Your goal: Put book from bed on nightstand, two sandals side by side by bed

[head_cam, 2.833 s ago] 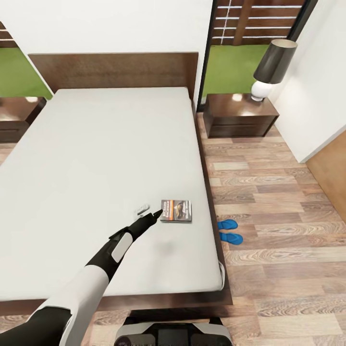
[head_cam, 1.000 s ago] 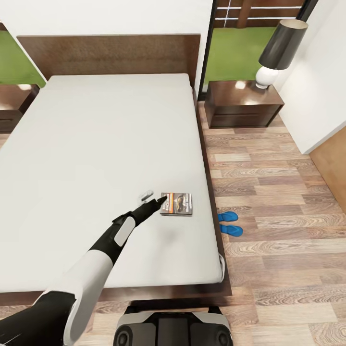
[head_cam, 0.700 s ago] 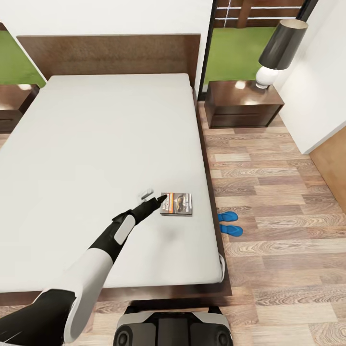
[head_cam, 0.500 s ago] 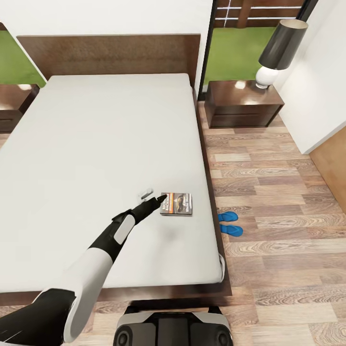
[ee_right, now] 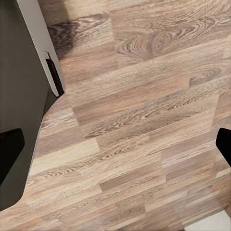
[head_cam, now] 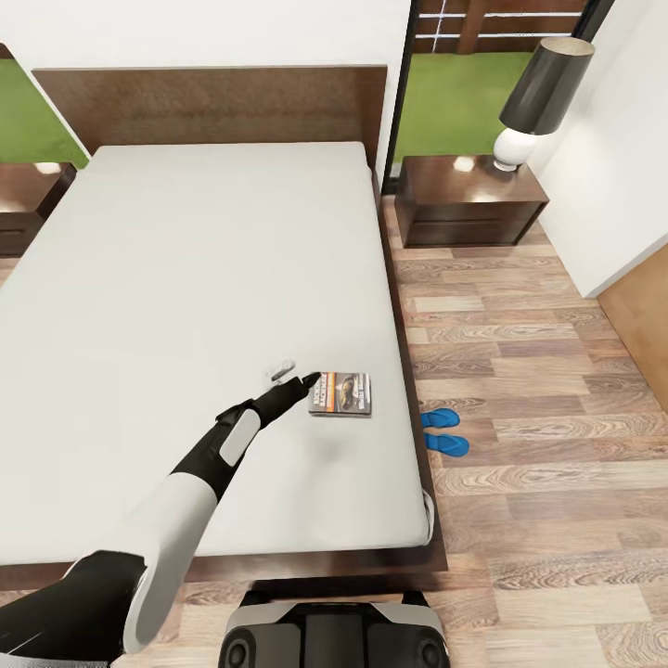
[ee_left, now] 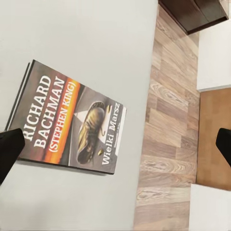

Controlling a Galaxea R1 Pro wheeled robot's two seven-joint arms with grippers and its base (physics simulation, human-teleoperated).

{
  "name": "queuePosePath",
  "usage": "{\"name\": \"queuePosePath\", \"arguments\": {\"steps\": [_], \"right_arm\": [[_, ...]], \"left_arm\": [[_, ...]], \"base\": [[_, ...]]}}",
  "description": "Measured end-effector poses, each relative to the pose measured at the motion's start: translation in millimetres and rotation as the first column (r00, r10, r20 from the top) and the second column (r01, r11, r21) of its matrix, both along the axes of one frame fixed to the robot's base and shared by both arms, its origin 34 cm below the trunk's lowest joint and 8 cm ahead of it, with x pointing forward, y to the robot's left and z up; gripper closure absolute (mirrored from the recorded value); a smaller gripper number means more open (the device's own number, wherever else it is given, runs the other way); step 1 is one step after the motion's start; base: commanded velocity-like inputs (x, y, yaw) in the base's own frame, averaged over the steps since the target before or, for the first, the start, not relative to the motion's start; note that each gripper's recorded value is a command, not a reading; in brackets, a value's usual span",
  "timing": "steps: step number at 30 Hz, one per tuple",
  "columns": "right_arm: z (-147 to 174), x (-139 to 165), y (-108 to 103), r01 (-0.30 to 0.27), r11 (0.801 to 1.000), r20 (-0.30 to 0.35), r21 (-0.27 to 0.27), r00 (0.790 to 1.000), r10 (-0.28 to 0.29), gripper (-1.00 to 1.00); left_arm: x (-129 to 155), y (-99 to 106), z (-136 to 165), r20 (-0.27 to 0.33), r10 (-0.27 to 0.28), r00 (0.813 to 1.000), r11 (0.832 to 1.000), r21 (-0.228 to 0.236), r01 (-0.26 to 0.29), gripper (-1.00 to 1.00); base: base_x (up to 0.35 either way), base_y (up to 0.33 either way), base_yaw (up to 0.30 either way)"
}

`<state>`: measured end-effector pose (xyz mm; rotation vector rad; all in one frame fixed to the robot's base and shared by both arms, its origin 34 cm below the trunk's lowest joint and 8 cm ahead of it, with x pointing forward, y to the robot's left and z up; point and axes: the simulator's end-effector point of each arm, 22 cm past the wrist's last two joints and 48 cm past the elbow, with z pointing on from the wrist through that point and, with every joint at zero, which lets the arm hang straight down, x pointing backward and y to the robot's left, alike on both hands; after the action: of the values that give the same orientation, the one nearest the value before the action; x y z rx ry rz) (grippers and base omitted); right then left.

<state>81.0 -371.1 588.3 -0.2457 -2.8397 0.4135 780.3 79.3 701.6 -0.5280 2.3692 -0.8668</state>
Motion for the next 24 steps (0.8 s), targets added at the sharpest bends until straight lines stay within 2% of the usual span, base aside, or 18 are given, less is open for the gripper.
{"name": "queuePosePath", "arguments": {"steps": [24], "right_arm": [[0,0,0,0.0,1.0,0.0,0.0,1.0,0.0,-1.0]], "left_arm": [[32,22,12,0.023,0.029,0.999,0.998,0.061,-0.031,-1.0]], "base": [[0.0,0.0,0.0]]}}
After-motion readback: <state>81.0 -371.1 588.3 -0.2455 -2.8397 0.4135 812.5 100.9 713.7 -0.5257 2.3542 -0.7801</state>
